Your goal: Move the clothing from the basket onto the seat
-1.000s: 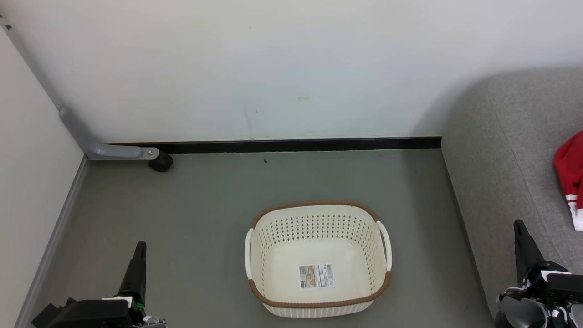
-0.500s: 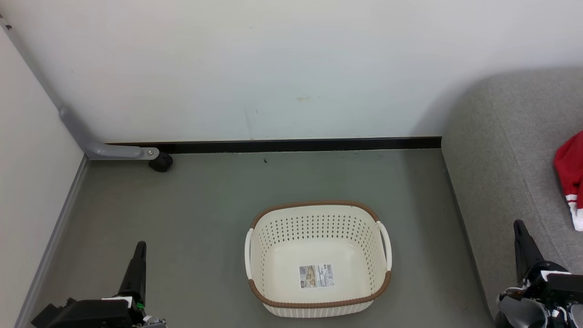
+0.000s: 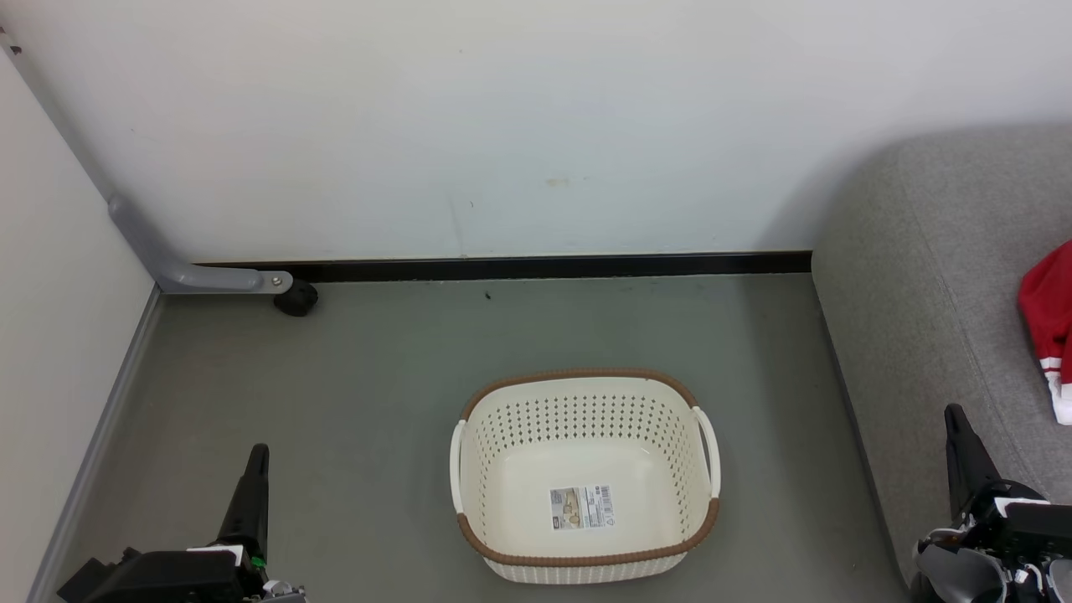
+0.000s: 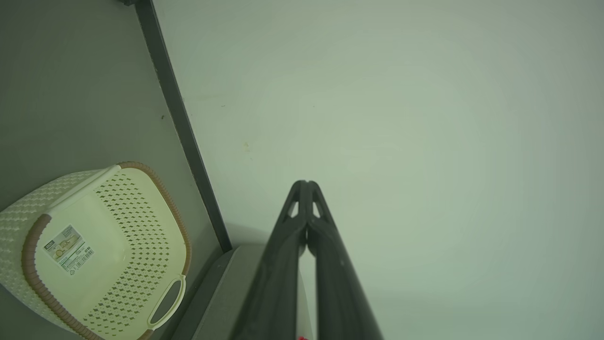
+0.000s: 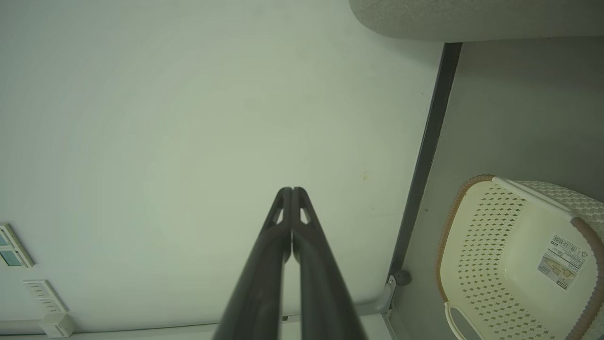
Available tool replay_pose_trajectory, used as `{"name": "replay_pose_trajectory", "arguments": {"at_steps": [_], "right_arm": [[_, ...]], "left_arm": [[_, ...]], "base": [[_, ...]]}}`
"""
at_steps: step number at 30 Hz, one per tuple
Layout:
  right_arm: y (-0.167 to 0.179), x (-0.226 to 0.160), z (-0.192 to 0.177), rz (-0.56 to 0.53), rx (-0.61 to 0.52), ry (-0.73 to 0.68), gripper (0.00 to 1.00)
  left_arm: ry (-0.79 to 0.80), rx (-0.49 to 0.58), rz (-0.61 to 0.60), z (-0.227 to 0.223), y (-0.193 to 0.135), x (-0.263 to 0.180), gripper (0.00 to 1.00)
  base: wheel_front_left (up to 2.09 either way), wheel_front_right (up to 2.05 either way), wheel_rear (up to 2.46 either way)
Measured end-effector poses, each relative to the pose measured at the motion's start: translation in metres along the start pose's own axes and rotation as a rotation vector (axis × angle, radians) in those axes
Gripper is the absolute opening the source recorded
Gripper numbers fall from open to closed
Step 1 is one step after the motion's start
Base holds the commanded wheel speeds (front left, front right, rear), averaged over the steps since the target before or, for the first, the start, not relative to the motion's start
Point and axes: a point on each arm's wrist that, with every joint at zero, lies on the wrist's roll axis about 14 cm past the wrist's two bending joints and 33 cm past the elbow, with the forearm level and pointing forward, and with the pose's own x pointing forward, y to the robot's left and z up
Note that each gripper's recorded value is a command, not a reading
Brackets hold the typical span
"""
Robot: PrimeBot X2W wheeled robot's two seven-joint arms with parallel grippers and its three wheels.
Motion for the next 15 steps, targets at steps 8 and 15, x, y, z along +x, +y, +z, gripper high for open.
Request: {"name": "replay_pose_trajectory", "arguments": {"at_steps": [8, 15], "right_arm": [[0.0000, 0.0000, 0.0000, 0.000, 0.000, 0.000, 0.00], [0.0000, 0.0000, 0.0000, 0.000, 0.000, 0.000, 0.00]], "left_arm": [[0.000, 0.000, 0.000, 0.0000, 0.0000, 0.0000, 0.00], [0.000, 0.000, 0.000, 0.0000, -0.0001, 0.0000, 0.00]], "base": [[0.00, 0.00, 0.00], [0.00, 0.00, 0.00]]}}
